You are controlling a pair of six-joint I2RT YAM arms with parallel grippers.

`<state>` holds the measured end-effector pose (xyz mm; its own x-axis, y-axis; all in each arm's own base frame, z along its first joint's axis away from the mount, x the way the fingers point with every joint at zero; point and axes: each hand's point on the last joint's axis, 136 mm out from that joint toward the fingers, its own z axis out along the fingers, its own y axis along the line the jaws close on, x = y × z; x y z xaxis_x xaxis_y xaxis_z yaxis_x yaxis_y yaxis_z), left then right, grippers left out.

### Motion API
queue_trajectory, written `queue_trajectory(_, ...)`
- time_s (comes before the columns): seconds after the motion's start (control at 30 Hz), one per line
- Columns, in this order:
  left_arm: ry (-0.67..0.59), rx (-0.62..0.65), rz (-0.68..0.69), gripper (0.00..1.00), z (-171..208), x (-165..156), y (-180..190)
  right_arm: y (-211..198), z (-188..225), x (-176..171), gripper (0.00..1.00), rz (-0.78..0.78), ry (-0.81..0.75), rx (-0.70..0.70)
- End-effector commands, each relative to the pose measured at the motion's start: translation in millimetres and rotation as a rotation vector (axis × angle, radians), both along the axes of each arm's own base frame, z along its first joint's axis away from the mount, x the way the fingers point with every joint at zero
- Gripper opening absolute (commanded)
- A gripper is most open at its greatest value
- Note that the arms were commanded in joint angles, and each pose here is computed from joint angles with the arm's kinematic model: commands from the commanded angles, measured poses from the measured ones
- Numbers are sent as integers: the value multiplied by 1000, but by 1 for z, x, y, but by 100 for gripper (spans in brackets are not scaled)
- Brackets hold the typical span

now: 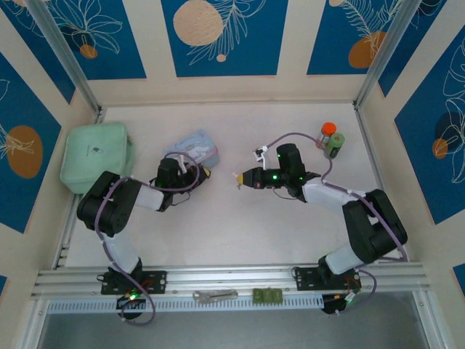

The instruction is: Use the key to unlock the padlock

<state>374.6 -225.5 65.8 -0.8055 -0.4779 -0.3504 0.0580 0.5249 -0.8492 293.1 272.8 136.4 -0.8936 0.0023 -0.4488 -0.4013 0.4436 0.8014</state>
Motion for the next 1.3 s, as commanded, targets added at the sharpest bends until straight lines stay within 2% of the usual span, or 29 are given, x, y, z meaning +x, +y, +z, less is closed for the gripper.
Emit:
queue_trajectory(0.0,-90,-181,-115,0,52,-8,-22,11,-1,-9,0,112,29,85)
queue_trajectory(0.33,-102,-257,-169,0,63,-15,-29,22,-25,1,0,171,118,161)
queue_trajectory(0.63,-109,-405,-208,0,70,-14,-40,27,-24,16,0,171,126,178)
queue_trajectory(0.97,-100,-394,-211,0,63,-20,-42,17,-29,33,0,119,117,146)
queue_trajectory(1.27,-90,-388,-225,0,61,-23,-48,23,-31,40,0,112,115,136)
